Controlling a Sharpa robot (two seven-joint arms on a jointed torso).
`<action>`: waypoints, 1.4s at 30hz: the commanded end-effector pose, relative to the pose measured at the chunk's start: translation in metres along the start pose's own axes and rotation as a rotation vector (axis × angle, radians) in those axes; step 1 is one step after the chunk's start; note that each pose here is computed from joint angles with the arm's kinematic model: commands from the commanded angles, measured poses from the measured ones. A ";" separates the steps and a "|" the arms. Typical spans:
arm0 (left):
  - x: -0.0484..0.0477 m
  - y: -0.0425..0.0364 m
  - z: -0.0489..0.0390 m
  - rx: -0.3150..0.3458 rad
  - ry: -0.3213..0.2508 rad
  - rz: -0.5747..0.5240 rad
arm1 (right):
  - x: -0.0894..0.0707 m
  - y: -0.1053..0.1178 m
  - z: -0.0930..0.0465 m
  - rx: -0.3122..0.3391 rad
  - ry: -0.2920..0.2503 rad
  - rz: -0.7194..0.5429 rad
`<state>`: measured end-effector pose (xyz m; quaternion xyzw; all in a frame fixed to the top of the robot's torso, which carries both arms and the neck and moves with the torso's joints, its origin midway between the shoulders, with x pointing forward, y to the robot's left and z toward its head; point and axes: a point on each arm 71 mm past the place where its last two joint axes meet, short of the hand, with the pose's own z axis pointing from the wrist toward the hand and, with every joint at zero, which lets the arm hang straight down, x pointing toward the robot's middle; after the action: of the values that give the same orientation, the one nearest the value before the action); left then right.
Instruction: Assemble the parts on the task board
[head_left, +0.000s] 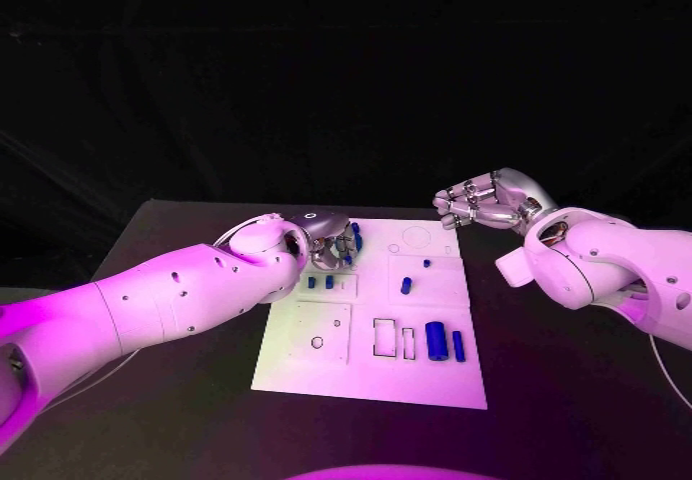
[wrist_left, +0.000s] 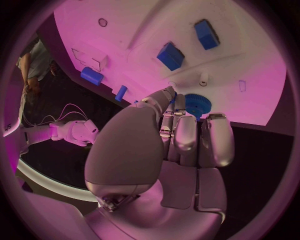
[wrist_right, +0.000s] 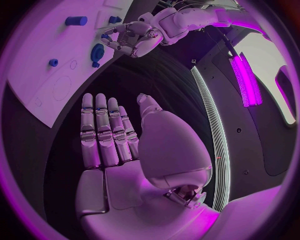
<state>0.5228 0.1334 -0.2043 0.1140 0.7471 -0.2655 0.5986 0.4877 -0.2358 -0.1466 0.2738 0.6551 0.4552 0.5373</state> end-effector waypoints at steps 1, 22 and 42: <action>-0.0086 0.0042 -0.0056 -0.024 -0.016 -0.043 | 0.000 0.000 0.000 -0.006 0.008 0.000; -0.0160 0.0391 -0.0238 -0.104 0.040 -0.105 | 0.000 -0.002 0.000 -0.002 0.009 0.000; -0.0030 0.0384 -0.0156 -0.106 0.083 -0.107 | 0.001 -0.002 -0.001 -0.003 0.012 0.001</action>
<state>0.5302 0.1765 -0.2077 0.0462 0.7842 -0.2485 0.5667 0.4874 -0.2369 -0.1492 0.2755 0.6564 0.4535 0.5363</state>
